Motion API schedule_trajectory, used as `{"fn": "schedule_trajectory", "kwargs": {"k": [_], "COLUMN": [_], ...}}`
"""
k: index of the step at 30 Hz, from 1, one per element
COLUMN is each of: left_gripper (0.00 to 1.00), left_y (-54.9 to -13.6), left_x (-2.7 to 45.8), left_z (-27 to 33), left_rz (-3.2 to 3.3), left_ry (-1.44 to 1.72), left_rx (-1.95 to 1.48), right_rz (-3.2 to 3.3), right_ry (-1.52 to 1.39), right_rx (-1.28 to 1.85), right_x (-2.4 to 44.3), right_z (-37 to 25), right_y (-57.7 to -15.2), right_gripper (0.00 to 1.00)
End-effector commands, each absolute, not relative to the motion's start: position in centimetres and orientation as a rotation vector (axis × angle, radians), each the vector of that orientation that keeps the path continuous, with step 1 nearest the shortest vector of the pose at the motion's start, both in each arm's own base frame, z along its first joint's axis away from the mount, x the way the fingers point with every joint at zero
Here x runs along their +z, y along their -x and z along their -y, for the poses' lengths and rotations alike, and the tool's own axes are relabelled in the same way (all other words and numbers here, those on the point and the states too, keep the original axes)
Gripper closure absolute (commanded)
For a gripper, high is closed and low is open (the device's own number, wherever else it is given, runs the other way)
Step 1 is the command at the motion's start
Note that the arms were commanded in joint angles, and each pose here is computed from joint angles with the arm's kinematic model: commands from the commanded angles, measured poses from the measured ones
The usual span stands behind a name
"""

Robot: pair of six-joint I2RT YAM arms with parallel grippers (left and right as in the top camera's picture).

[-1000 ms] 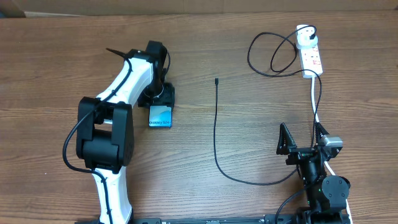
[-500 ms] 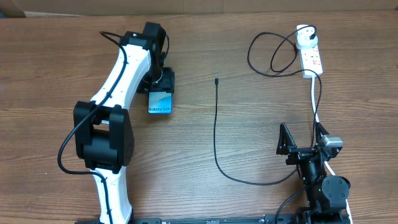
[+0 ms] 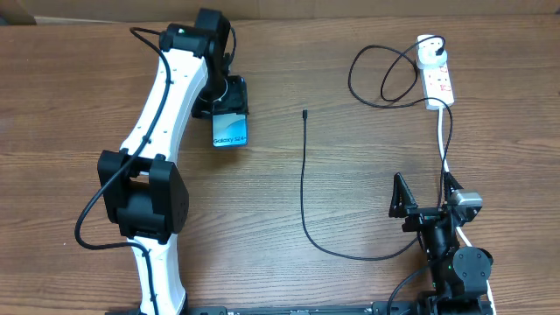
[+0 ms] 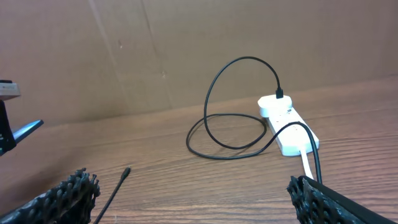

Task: Plug charger to phone and switch on socket
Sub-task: 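Lift the phone with the left gripper and raise it upright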

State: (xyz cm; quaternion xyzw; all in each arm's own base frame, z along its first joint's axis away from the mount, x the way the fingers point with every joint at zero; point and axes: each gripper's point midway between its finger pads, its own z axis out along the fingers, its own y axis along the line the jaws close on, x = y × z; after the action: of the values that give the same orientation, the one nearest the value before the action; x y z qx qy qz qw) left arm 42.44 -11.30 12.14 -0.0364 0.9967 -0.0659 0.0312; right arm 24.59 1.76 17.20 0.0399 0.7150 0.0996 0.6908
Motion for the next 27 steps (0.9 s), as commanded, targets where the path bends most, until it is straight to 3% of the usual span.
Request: {"fn": "schedule_trajectory", "kwargs": {"k": [1, 11, 14, 24, 27], "left_gripper": [0.54, 0.69, 0.79, 0.95, 0.96], "left_y": [-42.4, -41.3, -41.2, -40.4, -39.7], "left_x": [13.0, 13.8, 14.1, 14.2, 14.2], "left_z": [13.3, 15.8, 16.5, 16.6, 16.5], "left_rz": [-3.067, -3.089, -3.09, -3.132, -3.153], "left_ry": [0.135, 0.126, 0.146, 0.557, 0.711], "left_rx": [-0.357, -0.605, -0.675, -0.693, -0.68], "right_rz": [-1.602, -1.602, -1.602, -1.602, -1.602], "right_ry": [-0.091, -0.091, -0.091, -0.091, -0.091], "right_rx": [0.223, 0.223, 0.223, 0.223, 0.223], "right_x": [16.8, 16.8, 16.8, 16.8, 16.8], "right_z": [-1.8, -1.8, -1.8, -1.8, -1.8], "right_y": [-24.6, -24.6, -24.6, -24.6, -24.6], "right_gripper": [0.0, 0.0, 0.0, 0.0, 0.0]}}
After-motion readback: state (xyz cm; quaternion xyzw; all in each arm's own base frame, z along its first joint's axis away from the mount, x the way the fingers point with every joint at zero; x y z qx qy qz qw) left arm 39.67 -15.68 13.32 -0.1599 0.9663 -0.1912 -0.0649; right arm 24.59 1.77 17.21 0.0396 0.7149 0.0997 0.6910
